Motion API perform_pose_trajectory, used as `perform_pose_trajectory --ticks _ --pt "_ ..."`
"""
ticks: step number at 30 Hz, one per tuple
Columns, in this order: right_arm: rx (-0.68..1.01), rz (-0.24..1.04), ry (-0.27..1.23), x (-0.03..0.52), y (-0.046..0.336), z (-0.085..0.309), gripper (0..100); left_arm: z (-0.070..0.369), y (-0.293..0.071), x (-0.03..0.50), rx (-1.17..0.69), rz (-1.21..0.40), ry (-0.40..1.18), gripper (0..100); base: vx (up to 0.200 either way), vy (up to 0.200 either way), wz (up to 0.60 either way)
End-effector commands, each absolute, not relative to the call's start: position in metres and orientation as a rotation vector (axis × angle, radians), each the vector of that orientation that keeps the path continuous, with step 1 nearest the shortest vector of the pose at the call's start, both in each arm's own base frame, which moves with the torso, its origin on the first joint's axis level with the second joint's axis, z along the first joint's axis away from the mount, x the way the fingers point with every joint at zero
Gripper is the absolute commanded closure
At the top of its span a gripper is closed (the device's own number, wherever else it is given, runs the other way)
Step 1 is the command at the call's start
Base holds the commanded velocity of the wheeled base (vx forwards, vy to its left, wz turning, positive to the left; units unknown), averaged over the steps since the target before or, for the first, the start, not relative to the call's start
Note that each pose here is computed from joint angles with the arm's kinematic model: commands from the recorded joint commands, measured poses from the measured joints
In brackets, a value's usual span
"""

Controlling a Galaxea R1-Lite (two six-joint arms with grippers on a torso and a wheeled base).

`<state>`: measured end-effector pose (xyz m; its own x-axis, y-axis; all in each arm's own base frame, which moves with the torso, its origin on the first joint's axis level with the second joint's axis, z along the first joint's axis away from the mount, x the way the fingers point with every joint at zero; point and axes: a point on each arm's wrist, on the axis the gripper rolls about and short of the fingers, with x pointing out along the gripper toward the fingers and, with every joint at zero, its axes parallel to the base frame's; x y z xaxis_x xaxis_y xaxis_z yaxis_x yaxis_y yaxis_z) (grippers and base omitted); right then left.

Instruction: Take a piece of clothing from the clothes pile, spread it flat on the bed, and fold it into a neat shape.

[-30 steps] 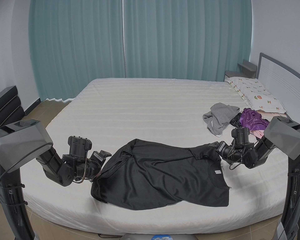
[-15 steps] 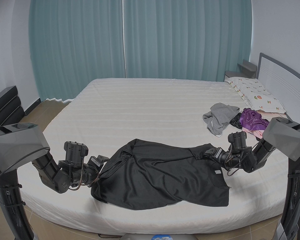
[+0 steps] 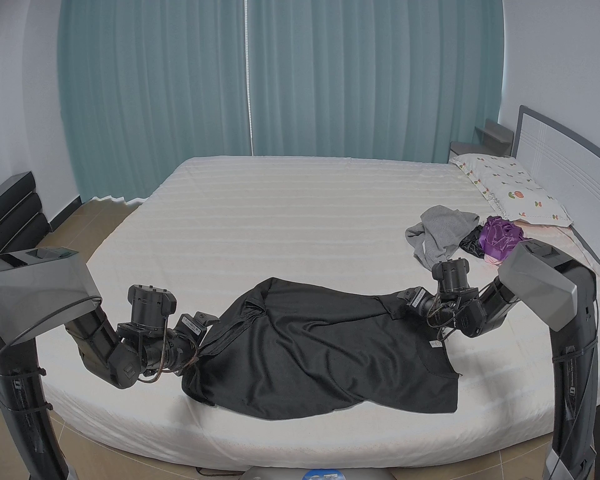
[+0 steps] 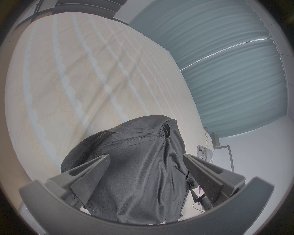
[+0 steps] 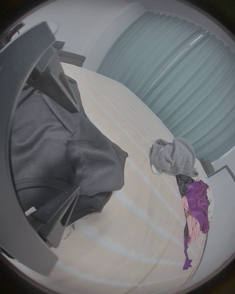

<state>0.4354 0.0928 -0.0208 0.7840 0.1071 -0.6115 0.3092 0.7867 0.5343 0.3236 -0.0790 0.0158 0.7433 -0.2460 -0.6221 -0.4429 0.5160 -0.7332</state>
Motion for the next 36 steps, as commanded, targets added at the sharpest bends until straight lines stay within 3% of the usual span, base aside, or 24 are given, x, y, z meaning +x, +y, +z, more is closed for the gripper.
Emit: perform_pose_trajectory --ticks 1,7,17,26,27,32,36 --pt "0.66 -0.143 0.65 0.456 0.096 -0.041 100 0.014 -0.079 0.324 -1.05 0.137 0.762 0 0.0 0.0 0.0" --pt "0.681 -0.112 0.55 0.473 0.098 -0.019 100 0.014 -0.079 0.324 -1.049 0.137 0.762 0 0.0 0.0 0.0" --pt "0.741 -0.044 0.221 0.544 0.111 0.012 100 0.014 -0.079 0.323 -1.054 0.139 0.762 0 0.0 0.0 0.0" --pt "0.719 -0.037 0.245 0.547 0.116 -0.031 100 0.014 -0.08 0.323 -1.051 0.144 0.76 0 0.0 0.0 0.0" --pt "0.712 -0.048 0.262 0.546 0.113 -0.038 0 0.014 -0.08 0.323 -1.052 0.144 0.76 0 0.0 0.0 0.0" --pt "0.703 -0.061 0.276 0.546 0.109 -0.047 0 0.014 -0.08 0.323 -1.052 0.145 0.758 0 0.0 0.0 0.0" --pt "0.671 -0.079 0.341 0.533 0.1 -0.029 0 0.014 -0.08 0.323 -1.052 0.145 0.758 0 0.0 0.0 0.0"
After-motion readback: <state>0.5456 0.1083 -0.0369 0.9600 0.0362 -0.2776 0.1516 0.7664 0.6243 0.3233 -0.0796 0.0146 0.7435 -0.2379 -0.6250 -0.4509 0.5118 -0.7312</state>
